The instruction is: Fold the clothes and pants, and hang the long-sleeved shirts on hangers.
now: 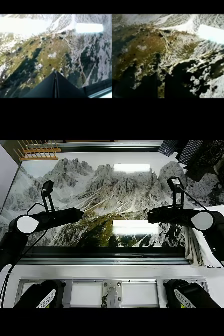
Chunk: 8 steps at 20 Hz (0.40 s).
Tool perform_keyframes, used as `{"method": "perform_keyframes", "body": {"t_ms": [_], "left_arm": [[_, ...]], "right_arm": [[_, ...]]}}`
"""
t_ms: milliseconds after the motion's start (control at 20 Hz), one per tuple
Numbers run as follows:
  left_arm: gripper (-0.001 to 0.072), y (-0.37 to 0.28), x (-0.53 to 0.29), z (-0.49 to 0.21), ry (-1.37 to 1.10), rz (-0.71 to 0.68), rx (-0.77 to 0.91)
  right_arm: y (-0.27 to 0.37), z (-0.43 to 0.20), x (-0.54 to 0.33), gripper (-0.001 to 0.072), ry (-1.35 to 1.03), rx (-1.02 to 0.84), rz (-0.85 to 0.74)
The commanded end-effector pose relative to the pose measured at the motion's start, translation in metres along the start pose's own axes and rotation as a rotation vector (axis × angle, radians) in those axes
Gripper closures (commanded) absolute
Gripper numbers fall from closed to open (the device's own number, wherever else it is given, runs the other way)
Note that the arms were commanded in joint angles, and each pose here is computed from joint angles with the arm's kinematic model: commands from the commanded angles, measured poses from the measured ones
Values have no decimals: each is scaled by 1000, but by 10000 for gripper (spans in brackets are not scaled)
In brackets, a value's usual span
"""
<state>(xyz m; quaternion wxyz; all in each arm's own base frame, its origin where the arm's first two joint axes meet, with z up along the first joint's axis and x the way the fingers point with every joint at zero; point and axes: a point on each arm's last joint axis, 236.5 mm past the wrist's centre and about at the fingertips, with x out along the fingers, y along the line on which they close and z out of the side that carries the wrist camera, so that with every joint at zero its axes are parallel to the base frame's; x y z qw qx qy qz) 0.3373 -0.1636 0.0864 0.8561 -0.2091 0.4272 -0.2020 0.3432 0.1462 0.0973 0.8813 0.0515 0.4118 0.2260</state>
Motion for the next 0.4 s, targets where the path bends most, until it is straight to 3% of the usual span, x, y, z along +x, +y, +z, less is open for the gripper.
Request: {"method": "perform_keyframes", "body": {"t_ms": [0, 350], "left_arm": [[700, 0, -1, 1, -5, 0, 3], [699, 0, -1, 1, -4, 0, 2]], "right_arm": [[7, 1, 5, 697, -1, -19, 13], [8, -4, 5, 697, 17, -18, 18]]}}
